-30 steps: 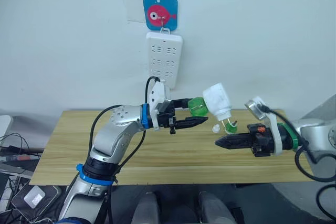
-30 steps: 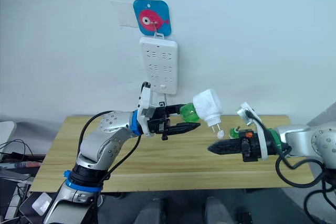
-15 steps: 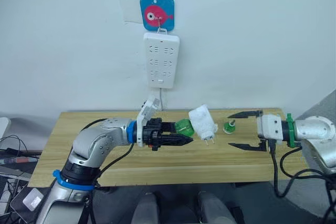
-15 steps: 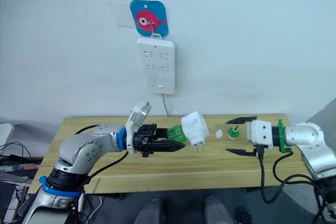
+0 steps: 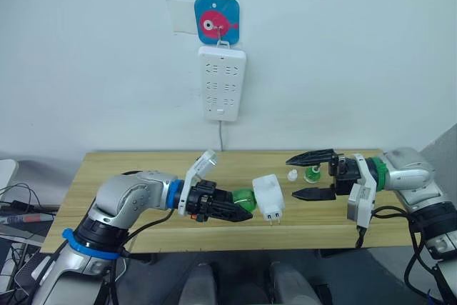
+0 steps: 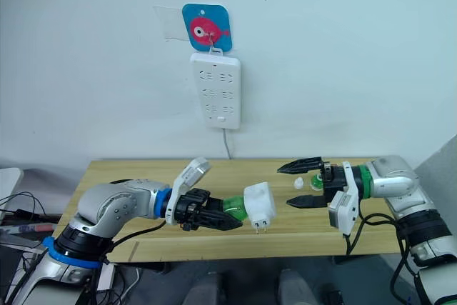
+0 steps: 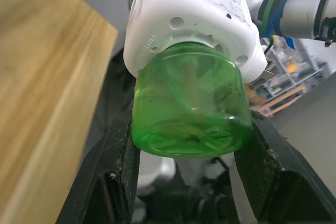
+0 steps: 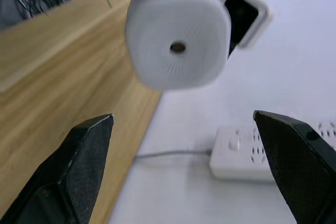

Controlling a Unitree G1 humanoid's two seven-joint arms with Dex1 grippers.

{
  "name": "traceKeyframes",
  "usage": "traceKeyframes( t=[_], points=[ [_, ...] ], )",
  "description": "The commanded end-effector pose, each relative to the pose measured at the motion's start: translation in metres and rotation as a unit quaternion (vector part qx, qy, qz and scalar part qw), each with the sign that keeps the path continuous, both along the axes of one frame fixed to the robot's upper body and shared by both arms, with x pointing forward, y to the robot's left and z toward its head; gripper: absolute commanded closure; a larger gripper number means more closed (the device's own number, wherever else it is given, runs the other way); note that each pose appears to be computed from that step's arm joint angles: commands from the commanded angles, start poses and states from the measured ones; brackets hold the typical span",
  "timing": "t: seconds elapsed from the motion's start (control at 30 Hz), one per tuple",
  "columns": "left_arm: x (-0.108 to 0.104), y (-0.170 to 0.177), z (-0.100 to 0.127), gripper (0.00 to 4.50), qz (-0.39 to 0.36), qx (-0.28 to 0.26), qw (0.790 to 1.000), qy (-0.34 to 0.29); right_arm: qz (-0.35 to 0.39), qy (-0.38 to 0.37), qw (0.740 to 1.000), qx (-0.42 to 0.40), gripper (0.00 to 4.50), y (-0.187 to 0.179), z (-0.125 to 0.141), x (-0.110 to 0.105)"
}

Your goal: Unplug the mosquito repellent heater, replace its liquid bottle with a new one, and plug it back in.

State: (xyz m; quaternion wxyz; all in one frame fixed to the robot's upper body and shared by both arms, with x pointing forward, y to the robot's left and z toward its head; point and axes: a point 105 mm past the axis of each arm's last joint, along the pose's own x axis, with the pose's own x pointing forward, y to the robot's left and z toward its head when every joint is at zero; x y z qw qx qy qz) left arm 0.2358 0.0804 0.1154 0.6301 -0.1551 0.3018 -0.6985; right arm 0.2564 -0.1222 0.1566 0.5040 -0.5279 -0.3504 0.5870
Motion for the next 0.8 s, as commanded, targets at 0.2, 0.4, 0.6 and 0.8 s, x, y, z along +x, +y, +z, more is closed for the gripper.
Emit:
traceKeyframes(
  t=[0.2, 0.4, 0.6, 0.8],
  points=[
    [0.000, -0.014, 0.009, 2.28, -0.030, -0.012, 0.999, 0.003, 0.058, -0.016, 0.998, 0.003, 0.04, 0.017, 0.007, -0.009],
    [-0.002, -0.018, 0.011, 2.28, -0.033, -0.018, 0.999, 0.010, 0.075, -0.021, 0.997, 0.013, 0.04, 0.025, 0.007, -0.014],
    [-0.002, -0.018, 0.010, 2.28, -0.033, -0.014, 0.999, 0.012, 0.087, -0.008, 0.996, 0.020, 1.26, 0.029, 0.009, -0.017],
    [-0.005, -0.020, 0.008, 2.28, -0.037, -0.013, 0.999, 0.012, 0.088, -0.004, 0.996, 0.018, 1.56, 0.030, 0.009, -0.020]
  ],
)
